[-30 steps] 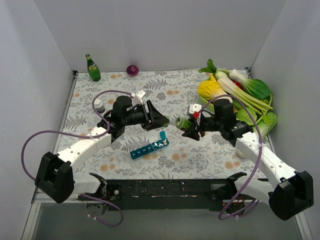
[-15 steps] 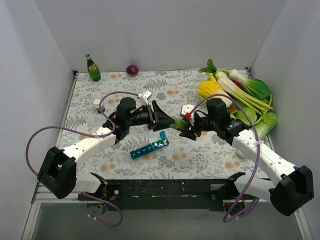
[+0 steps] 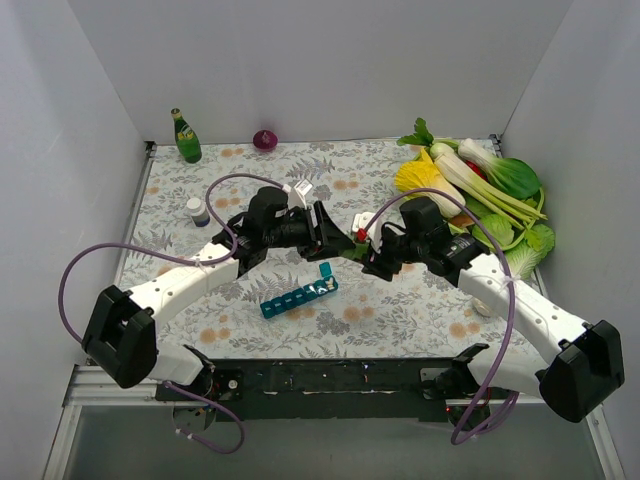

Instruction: Sort the pills into containers

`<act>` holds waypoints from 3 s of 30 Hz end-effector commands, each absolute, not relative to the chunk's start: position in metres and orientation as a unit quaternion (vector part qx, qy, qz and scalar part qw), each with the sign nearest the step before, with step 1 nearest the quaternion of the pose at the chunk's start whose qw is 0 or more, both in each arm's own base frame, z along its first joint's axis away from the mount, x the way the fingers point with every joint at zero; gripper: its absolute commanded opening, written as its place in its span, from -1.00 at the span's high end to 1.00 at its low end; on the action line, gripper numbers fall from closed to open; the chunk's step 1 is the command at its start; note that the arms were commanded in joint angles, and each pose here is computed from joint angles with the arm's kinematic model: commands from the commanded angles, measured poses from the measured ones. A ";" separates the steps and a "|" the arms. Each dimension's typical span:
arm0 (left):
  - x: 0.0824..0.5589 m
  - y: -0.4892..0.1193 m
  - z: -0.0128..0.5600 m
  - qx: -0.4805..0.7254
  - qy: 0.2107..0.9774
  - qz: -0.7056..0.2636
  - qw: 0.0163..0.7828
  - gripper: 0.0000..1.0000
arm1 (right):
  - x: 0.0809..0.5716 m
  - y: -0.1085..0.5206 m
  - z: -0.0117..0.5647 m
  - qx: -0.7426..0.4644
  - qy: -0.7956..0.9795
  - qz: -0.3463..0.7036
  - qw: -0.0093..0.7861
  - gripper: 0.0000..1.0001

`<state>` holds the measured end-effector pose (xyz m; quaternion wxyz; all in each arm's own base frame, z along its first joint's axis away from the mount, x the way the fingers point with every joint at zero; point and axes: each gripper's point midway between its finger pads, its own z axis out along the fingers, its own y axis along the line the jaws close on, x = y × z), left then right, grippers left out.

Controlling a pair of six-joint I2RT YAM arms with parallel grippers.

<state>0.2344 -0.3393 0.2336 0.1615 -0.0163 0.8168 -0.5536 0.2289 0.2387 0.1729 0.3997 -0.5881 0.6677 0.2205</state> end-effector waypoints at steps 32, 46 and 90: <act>0.184 -0.315 0.294 0.298 0.713 -0.584 0.247 -0.96 | 0.127 0.268 0.249 -0.512 0.526 0.598 0.323 0.97; 0.189 -0.286 0.324 0.140 0.744 -0.576 0.308 -0.95 | 0.172 0.261 0.239 -0.556 0.560 0.451 0.418 0.97; 0.144 -0.338 0.270 0.408 0.692 -0.545 0.239 0.83 | 0.137 0.271 0.223 -0.518 0.566 0.557 0.318 0.97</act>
